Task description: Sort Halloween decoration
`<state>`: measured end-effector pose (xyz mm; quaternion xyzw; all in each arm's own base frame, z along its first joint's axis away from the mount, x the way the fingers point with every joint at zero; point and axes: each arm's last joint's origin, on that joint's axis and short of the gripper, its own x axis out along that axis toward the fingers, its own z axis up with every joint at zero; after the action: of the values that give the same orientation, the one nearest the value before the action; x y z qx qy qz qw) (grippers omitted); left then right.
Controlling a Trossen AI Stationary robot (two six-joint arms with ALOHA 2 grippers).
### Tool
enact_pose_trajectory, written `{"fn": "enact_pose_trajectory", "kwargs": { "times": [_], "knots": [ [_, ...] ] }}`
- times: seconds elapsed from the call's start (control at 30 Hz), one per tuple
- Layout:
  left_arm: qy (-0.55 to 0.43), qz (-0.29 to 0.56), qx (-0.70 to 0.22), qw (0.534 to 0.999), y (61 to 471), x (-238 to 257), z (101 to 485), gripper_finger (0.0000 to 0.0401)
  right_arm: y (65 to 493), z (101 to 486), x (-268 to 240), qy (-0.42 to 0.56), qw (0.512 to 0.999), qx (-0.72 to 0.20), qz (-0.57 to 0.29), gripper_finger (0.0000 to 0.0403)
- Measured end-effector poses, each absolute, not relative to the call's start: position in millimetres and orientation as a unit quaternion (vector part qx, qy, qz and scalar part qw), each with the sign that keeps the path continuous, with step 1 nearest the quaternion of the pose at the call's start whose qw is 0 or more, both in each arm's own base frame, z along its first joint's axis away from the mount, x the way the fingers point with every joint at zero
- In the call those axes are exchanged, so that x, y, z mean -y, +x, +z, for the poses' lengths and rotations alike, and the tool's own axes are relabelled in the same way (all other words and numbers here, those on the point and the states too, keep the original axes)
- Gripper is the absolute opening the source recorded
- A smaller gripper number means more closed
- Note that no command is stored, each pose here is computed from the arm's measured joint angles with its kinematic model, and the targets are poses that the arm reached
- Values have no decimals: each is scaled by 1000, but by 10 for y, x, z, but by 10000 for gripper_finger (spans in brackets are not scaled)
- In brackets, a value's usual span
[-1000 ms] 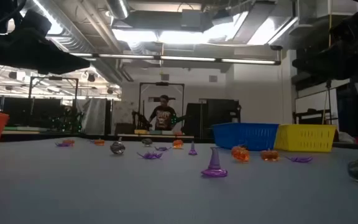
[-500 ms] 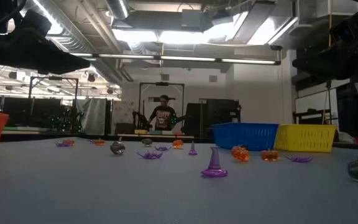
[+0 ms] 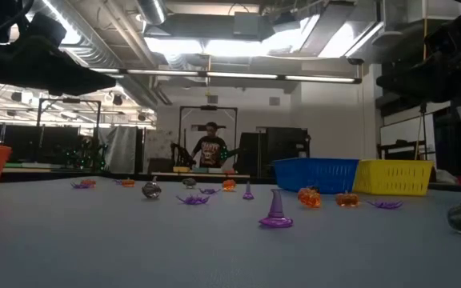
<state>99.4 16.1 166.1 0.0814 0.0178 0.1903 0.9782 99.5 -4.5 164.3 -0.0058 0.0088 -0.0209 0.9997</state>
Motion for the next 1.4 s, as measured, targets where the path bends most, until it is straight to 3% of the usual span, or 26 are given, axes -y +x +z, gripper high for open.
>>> {"fn": "enact_pose_trajectory", "kwargs": {
  "times": [1.03, 1.27, 1.4],
  "knots": [
    [81, 190, -17, 978, 994, -161, 1662, 137, 996, 1649, 45, -6, 1000, -5, -22, 3],
    [81, 190, -18, 978, 994, -161, 1661, 137, 996, 1657, 51, 68, 997, 2, -32, 8],
    [81, 190, -18, 978, 994, -161, 1661, 137, 996, 1658, 51, 119, 992, 4, -32, 45]
  ]
}}
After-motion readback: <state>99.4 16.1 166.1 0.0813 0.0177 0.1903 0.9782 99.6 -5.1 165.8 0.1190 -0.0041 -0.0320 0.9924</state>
